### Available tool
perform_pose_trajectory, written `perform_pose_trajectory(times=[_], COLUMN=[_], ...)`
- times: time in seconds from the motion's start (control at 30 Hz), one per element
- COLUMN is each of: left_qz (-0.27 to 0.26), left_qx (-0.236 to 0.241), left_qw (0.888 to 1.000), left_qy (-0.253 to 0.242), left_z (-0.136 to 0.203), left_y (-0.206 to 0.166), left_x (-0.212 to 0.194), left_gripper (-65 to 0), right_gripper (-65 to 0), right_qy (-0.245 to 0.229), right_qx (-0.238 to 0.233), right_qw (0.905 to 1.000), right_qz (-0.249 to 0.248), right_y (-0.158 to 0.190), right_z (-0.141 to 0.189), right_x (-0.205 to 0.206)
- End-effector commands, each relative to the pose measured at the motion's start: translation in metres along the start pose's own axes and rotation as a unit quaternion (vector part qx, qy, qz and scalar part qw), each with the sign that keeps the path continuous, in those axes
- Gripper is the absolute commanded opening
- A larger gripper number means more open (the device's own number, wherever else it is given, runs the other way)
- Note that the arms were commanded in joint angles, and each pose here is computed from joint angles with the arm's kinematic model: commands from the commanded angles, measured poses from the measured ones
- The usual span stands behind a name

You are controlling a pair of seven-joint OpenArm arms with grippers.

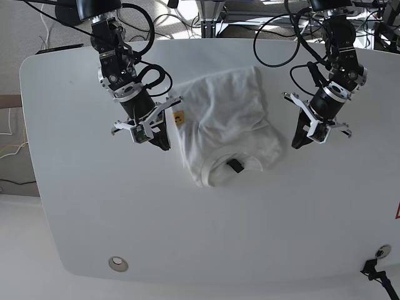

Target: Fold the T-shirt properly

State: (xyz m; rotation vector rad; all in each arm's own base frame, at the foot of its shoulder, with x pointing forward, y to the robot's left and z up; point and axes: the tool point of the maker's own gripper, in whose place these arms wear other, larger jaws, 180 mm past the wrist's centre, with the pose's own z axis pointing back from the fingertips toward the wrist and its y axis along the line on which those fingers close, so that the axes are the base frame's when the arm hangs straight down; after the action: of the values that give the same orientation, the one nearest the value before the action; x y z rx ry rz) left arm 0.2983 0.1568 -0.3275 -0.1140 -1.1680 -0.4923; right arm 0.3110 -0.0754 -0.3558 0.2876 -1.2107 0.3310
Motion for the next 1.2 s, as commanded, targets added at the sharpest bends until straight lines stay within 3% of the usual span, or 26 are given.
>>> perform_pose_trajectory(times=[0.0,0.1,0.2,0.47,0.63,0.83,1.0,1.07,1.17], left_qz=[0.015,0.063,0.095,0.13,0.164,0.205,0.269,0.276,0.315], left_qx=[0.017,0.07,0.084,0.074,0.116,0.094,0.074,0.059,0.049], left_qw=[0.997,0.989,0.986,0.989,0.977,0.961,0.935,0.932,0.912], left_qy=[-0.073,-0.115,-0.108,0.003,0.077,0.162,0.219,0.226,0.258], left_z=[0.007,0.019,0.031,0.095,0.153,0.2,0.217,0.207,0.2], left_y=[0.006,0.016,0.008,-0.04,-0.055,-0.094,-0.135,-0.139,-0.152], left_x=[0.023,0.018,0.0,-0.07,-0.107,-0.148,-0.196,-0.211,-0.253], left_gripper=[-65.0,-65.0,-65.0,-65.0,-65.0,-65.0,-65.0,-65.0,-65.0], right_gripper=[-65.0,-65.0,-65.0,-65.0,-65.0,-65.0,-65.0,-65.0,-65.0], right_qy=[-0.057,-0.063,-0.045,0.029,0.096,0.173,0.255,0.276,0.311], right_qx=[-0.042,-0.096,-0.127,-0.146,-0.142,-0.117,-0.096,-0.091,-0.097], right_qw=[0.9975,0.9933,0.9904,0.988,0.9836,0.9737,0.9535,0.9454,0.9311], right_qz=[0.004,-0.011,-0.03,-0.041,-0.056,-0.091,-0.13,-0.148,-0.165], right_y=[-0.02,-0.037,-0.043,-0.025,-0.001,0.042,0.079,0.091,0.096], right_z=[0.011,0.043,0.072,0.155,0.206,0.254,0.284,0.28,0.276], right_x=[0.02,-0.003,-0.027,-0.074,-0.104,-0.137,-0.194,-0.22,-0.263])
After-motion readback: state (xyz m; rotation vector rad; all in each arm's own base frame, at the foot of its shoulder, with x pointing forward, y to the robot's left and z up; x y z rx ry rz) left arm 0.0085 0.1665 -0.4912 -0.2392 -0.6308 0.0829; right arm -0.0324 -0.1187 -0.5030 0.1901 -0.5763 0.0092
